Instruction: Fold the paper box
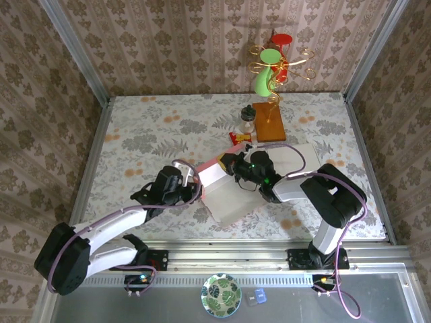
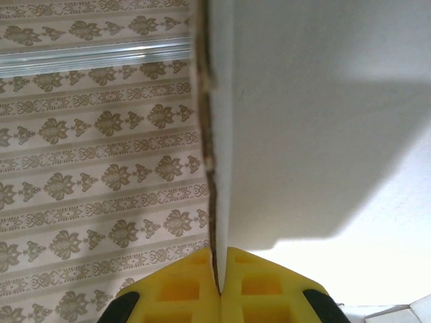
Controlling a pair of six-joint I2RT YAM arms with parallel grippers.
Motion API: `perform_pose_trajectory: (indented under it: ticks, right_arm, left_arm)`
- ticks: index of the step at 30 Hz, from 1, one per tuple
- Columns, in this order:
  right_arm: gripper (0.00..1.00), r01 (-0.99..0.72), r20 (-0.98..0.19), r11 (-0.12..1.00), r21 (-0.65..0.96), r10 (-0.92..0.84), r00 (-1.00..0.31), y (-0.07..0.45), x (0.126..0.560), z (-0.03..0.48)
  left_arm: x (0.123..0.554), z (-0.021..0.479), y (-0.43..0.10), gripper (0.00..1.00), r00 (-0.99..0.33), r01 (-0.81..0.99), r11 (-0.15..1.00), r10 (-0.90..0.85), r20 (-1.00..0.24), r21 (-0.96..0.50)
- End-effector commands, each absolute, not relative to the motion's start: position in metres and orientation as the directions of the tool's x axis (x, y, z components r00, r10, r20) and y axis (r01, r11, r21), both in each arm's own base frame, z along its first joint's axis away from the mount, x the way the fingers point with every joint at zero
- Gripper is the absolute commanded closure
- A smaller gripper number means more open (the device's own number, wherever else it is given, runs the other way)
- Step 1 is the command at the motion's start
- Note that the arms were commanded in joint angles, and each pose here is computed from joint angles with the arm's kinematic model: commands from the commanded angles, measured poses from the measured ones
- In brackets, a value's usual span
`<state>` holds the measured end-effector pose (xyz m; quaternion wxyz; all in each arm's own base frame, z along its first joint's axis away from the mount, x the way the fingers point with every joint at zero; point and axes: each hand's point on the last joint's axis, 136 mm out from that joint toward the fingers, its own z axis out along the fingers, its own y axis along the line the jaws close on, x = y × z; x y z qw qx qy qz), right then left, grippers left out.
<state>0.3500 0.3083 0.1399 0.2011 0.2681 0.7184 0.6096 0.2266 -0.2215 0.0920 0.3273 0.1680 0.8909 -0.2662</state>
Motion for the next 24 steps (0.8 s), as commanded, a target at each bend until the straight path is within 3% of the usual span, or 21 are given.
perform_pose_trajectory:
  ticks: [1,24]
  right_arm:
    - [1.0,0.125,0.034,0.097,0.987,0.641,-0.767,0.305,0.345,0.144]
    - [1.0,0.119,0.017,0.116,0.986,0.642,-0.767,0.306,0.317,0.123]
  left_arm:
    - [0.23,0.09,-0.223,0.69,-0.697,0.491,0.811,0.148,-0.701,-0.318]
    - [0.247,0.077,-0.227,0.71,-0.665,0.423,0.886,0.161,-0.729,-0.191]
